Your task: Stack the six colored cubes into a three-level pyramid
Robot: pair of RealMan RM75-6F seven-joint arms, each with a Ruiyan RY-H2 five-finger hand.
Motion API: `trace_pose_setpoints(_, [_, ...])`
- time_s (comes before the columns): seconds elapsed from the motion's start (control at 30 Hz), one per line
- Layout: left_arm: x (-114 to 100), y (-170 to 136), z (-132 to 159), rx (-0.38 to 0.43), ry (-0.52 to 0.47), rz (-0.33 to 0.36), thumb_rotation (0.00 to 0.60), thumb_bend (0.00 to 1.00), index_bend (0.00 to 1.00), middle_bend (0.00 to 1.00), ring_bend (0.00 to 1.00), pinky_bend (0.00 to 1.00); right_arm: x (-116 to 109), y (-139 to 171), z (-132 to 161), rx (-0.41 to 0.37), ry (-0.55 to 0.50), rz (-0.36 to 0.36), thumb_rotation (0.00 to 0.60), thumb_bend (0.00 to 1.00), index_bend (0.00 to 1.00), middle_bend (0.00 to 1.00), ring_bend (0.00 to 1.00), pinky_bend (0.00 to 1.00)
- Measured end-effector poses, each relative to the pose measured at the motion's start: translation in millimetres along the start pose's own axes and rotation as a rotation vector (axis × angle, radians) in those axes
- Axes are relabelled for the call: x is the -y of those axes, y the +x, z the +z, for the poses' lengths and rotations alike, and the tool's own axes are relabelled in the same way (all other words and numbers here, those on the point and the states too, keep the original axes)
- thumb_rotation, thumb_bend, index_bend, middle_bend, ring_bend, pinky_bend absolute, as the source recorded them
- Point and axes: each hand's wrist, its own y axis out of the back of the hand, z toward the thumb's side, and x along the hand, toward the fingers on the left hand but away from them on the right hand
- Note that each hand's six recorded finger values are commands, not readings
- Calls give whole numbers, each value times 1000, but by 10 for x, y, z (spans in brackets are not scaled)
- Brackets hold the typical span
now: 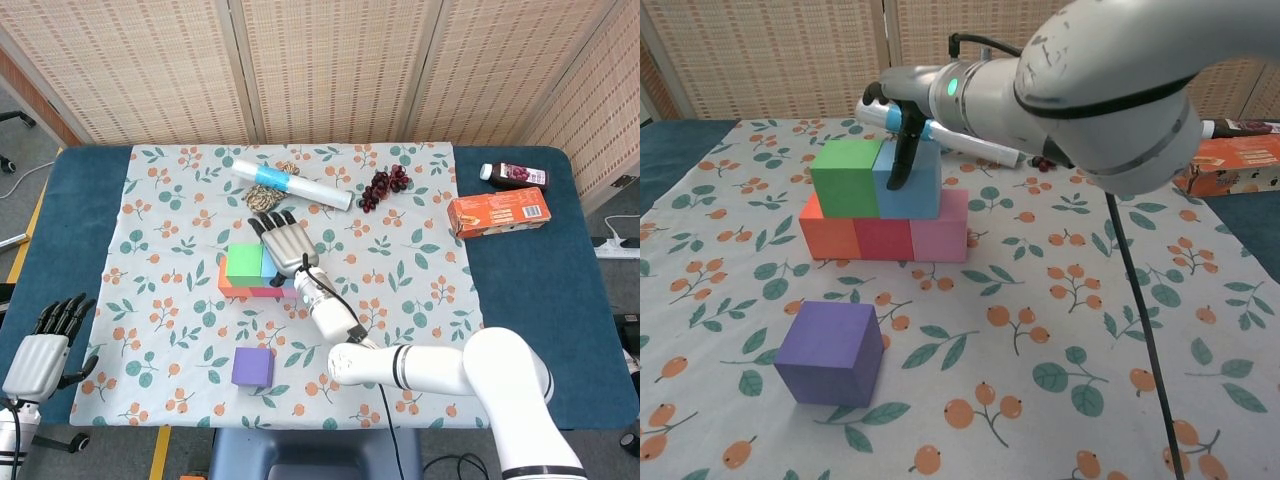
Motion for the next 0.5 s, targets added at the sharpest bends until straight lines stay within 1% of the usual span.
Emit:
trace_pose_setpoints(0.27, [8, -8, -8, -2, -1, -3, 600, 317, 0, 0, 0, 54, 4, -21, 29, -3, -1, -1, 600, 0, 0, 2, 0, 0])
trace_pose_setpoints(0.5, [6, -19, -8, -1, -1, 0, 600, 318, 0, 0, 0, 55, 4, 37, 35, -14, 8, 7, 600, 0, 0, 0, 0, 0])
